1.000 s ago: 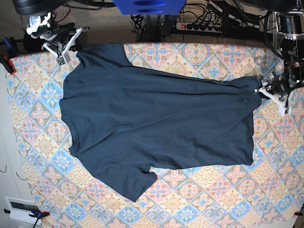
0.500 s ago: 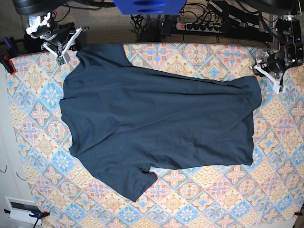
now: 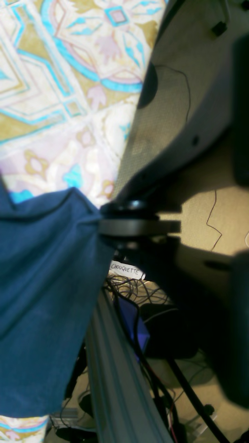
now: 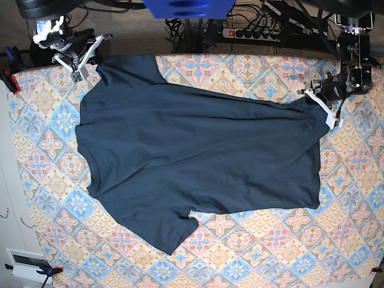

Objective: Layout the t-shirt on the table in an organized manner, then fold the t-shirt properly
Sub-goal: 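Pull the shirt corner outward with the left gripper and release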

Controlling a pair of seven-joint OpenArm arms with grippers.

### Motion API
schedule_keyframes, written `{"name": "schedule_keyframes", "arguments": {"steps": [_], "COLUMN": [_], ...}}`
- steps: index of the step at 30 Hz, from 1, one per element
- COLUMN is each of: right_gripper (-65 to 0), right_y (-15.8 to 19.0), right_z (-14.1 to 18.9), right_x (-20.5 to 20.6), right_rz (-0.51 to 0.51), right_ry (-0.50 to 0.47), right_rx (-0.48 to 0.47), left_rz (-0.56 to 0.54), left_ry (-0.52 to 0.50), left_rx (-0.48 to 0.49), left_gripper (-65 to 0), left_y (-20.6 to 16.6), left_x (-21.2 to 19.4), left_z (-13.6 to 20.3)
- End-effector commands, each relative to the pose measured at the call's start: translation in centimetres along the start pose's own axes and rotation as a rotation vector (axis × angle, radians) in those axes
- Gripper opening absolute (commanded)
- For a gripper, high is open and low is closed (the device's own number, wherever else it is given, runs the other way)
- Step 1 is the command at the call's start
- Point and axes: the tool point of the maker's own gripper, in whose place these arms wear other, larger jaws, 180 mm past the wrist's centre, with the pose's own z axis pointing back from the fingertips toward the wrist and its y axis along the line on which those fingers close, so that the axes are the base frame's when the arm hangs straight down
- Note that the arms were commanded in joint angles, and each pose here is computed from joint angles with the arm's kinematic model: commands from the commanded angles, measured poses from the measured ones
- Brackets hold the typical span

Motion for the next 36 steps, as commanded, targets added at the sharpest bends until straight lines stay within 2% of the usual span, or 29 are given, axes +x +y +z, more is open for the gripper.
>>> {"name": "schedule_keyframes", "arguments": {"steps": [1,3,5,11,15,19,21,24,33,36], "right_gripper": [-64.3,-64.3,-64.3,-64.3,-64.3,-64.3,-64.3,-64.3,-64.3,-64.0], "right_y": [-0.5,-0.9,-1.6,-2.8,-3.6,-3.6,-3.5,-3.4,-3.2,-3.5], "right_z": [0.5,0.6,0.9,1.5,1.9,1.9,2.0,1.9,1.8,2.0], "right_x": [0.7,0.7,0.8,0.9,1.1,1.0,0.9,0.9,0.8,0.5], "right_rz": [0.012,0.012,0.004,-0.01,-0.018,-0.018,-0.016,-0.013,-0.01,0.001], "right_ry": [-0.023,-0.024,-0.028,-0.038,-0.047,-0.047,-0.043,-0.041,-0.038,-0.011], "right_rx": [-0.013,-0.023,-0.044,-0.077,-0.1,-0.1,-0.097,-0.093,-0.089,-0.093], "left_rz": [-0.069,-0.175,-0.227,-0.225,-0.149,-0.016,0.005,-0.013,-0.132,-0.125], "left_ry": [-0.062,-0.051,-0.055,0.008,0.021,0.092,0.118,0.175,0.227,0.204], "left_rx": [-0.021,-0.039,-0.056,-0.078,0.001,0.084,0.076,0.045,0.106,0.124], "left_gripper": [-65.0,-65.0,-65.0,-65.0,-65.0,-65.0,-65.0,-65.0,-65.0,-57.6], "left_y": [-0.8,-1.4,-1.7,0.0,4.1,9.5,9.8,8.8,8.5,9.0], "left_x": [2.1,1.2,0.5,-0.6,-0.5,-2.3,-2.8,-4.0,-6.1,-5.4], "left_z": [1.4,2.9,4.3,7.9,10.0,10.1,9.2,7.7,5.4,5.9]}}
